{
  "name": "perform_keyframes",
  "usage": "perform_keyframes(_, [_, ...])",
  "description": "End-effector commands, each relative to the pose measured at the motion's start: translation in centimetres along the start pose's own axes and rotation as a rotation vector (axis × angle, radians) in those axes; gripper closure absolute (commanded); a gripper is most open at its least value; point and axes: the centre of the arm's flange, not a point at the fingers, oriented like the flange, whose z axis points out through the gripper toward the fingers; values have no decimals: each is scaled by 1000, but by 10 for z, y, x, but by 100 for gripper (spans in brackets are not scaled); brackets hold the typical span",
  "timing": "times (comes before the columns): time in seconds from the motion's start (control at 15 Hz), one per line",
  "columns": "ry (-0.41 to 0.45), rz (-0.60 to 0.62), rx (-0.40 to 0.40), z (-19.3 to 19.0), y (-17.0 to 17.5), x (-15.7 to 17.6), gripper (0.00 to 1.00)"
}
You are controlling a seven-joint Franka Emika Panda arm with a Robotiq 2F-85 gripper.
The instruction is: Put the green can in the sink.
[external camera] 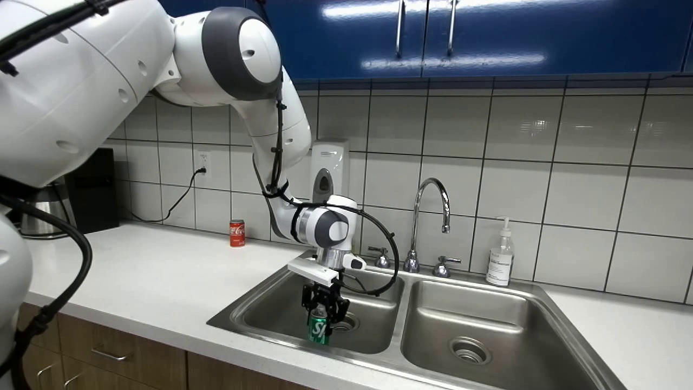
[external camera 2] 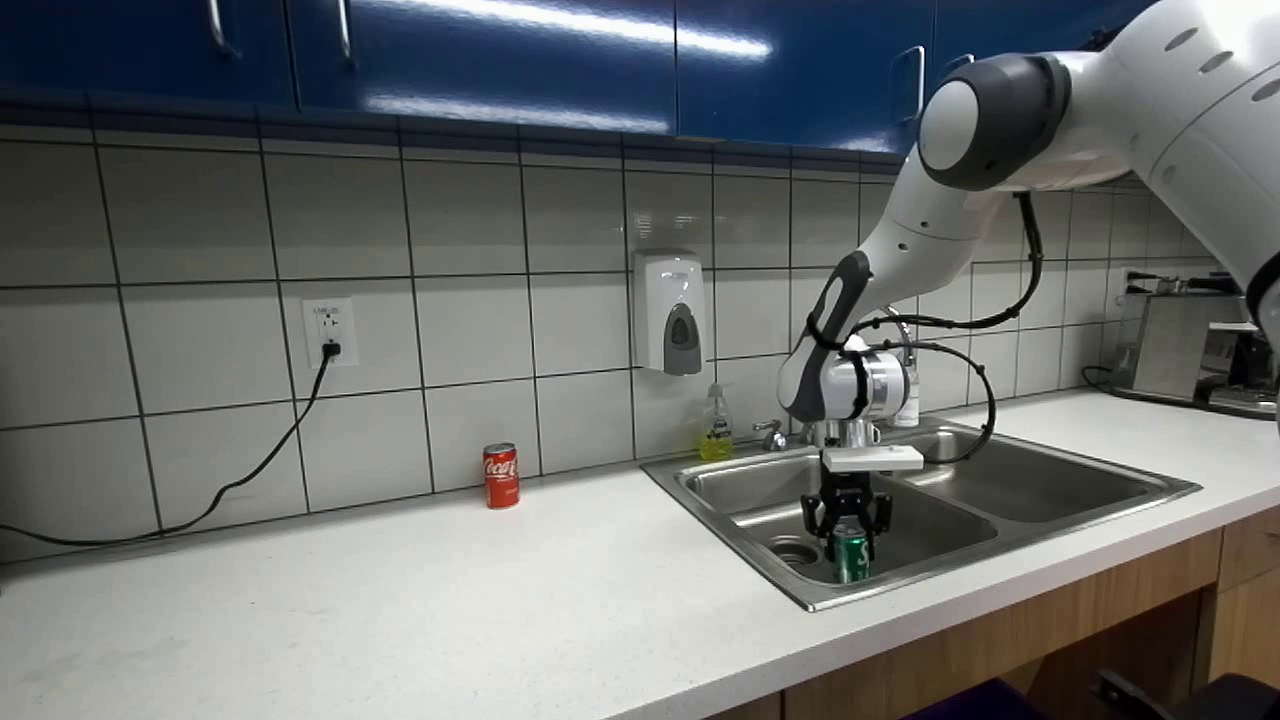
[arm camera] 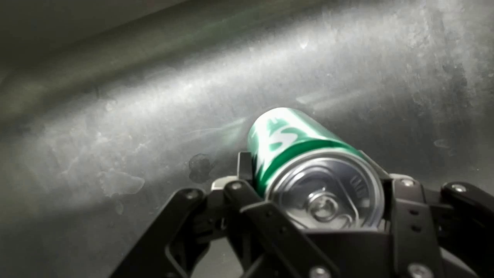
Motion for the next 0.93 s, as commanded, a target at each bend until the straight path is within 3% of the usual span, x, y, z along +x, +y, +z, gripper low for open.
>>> perform_keyframes(0.0, [-2, -7, 21, -4, 0, -2, 61])
perform_keyframes(0.33, [-1, -7, 15, -3, 1, -3, 61])
perform_keyframes(0.4, [-5, -8, 12, -2, 1, -4, 13])
perform_keyframes(0.6, [-7, -2, 11, -5, 2, -5, 0])
perform_keyframes(0.87, [11, 5, 8, -27, 3, -10, 0])
